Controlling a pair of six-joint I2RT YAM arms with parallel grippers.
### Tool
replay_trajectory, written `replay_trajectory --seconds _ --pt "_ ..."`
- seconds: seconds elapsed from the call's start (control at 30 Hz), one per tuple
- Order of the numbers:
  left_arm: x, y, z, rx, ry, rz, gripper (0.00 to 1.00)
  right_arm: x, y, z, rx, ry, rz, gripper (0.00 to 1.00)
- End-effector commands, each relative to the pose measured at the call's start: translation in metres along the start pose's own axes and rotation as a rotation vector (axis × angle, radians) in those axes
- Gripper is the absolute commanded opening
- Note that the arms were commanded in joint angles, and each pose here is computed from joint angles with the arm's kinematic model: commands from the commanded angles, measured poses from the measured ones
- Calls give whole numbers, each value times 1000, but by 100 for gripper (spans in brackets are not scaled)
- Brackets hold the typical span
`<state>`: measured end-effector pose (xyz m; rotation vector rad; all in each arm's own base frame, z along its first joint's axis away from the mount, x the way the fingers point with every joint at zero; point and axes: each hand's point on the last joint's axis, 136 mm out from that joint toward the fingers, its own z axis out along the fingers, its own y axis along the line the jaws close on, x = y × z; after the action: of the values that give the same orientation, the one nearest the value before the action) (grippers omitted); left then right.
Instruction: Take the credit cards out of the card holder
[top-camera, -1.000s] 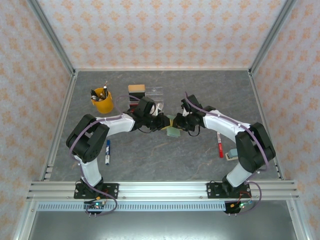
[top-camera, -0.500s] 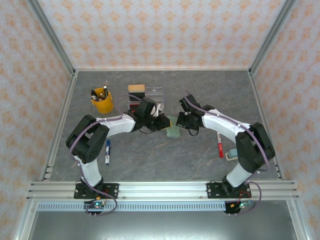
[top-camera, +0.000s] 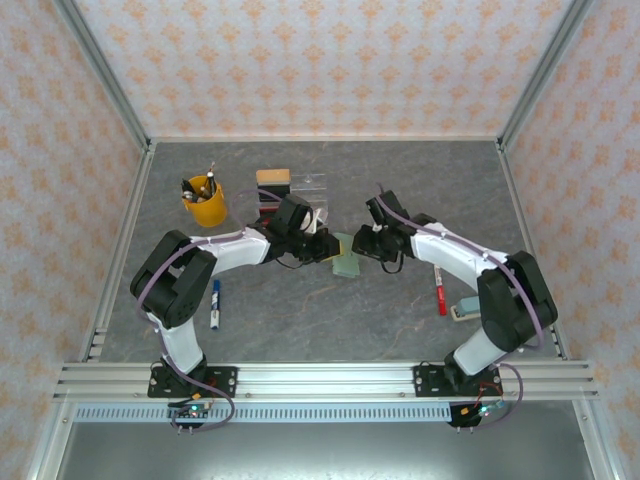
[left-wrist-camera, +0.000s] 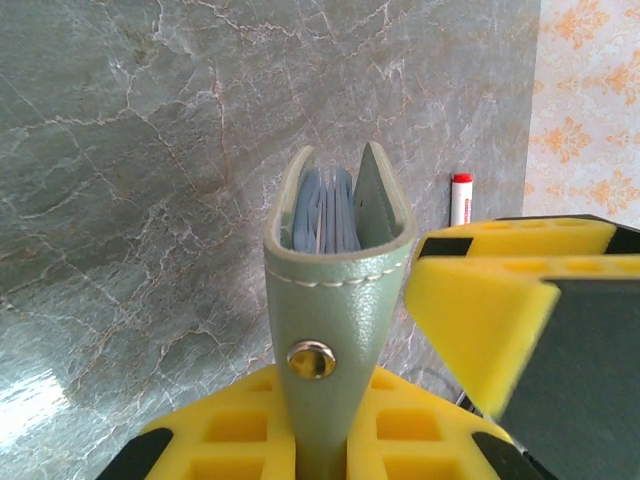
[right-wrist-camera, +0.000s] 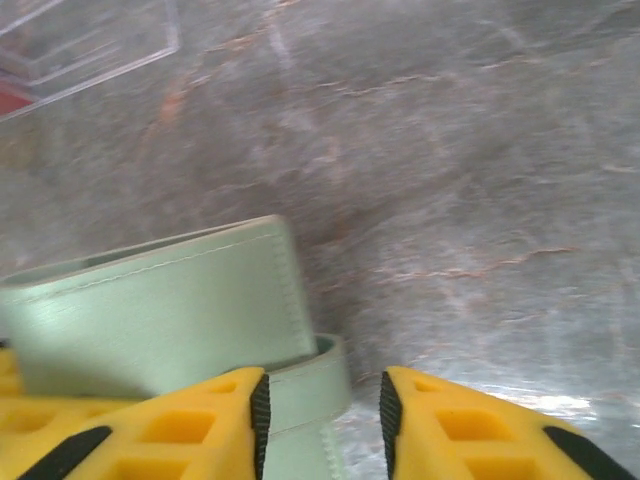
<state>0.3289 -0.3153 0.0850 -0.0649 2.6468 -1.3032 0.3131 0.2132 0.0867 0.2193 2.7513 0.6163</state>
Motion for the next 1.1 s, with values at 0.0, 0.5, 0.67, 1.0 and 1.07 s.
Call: replay_trajectory --seconds 0.0,0.5,0.67,1.0,1.07 --pt "-4 -23 -8 60 -5 56 0 4 23 -3 -119 26 -39 39" --pt "-12 -26 -10 66 -54 60 0 23 11 20 -69 141 -18 28" --pt "-17 -23 -16 35 -106 65 0 30 -6 21 9 160 -11 18" --pt "-19 -16 -20 -1 -135 63 0 32 -43 21 193 139 3 0" --pt "-19 -16 -20 -3 -134 63 0 29 -46 19 217 127 3 0"
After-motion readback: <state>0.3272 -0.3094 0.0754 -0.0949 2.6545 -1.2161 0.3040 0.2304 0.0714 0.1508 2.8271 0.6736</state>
